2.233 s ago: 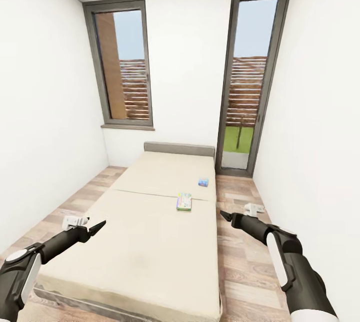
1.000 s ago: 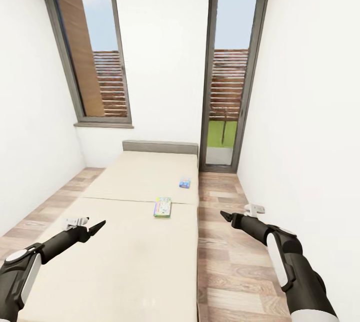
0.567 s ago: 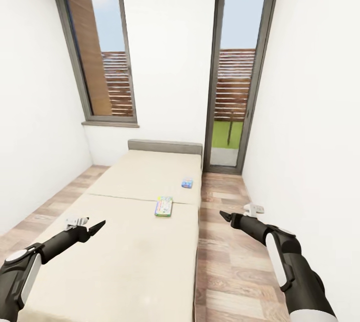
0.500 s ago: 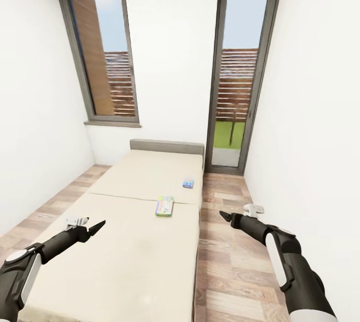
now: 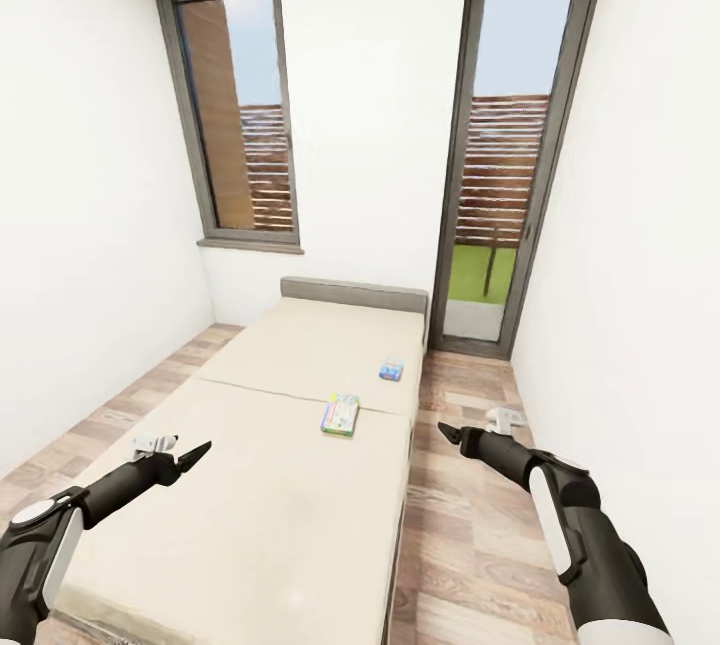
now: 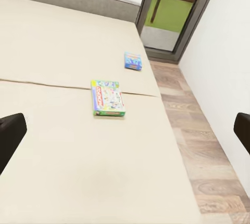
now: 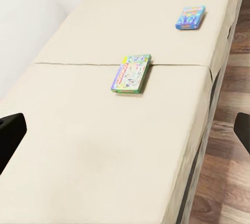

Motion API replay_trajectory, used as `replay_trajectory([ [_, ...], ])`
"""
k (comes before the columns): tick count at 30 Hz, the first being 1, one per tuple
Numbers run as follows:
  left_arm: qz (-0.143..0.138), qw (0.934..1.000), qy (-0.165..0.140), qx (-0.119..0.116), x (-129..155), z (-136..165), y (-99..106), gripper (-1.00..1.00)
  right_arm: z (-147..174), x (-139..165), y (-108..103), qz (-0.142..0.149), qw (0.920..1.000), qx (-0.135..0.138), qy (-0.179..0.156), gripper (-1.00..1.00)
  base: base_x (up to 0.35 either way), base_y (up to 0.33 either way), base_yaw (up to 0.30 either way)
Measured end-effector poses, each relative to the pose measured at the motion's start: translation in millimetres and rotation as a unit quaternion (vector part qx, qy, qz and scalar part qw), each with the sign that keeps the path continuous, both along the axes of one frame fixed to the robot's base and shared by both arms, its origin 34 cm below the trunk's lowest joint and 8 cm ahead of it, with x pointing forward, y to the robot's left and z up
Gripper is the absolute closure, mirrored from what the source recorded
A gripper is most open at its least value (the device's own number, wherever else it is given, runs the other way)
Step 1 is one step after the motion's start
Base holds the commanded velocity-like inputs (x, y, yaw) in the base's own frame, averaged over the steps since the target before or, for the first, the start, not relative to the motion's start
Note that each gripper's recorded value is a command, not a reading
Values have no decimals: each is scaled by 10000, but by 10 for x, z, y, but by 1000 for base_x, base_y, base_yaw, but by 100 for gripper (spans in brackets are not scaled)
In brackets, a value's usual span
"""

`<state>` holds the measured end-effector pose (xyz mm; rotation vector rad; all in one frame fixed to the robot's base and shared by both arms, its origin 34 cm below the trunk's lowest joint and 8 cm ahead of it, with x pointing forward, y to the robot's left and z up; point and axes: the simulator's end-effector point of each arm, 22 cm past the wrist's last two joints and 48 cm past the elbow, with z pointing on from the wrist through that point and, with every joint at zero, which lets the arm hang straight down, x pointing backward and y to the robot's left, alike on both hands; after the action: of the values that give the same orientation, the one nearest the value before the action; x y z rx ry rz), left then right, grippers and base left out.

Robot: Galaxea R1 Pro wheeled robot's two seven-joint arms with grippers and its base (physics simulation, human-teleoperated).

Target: Put all the toys in the child's room - the three board games (two on the bed and one on the table), the two jigsaw puzzles on the table, and the tennis ball on the table - inside the toy box on the table in the child's room.

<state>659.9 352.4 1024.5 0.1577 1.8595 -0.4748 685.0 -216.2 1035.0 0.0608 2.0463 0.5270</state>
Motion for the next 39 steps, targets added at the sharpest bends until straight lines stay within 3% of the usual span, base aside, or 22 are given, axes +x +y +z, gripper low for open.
replay_trajectory([
  [39,-5,10000,-7,-5,2,2,-2,-100,4,7,13,17,10000,-33,-26,-100,21,-26,291],
])
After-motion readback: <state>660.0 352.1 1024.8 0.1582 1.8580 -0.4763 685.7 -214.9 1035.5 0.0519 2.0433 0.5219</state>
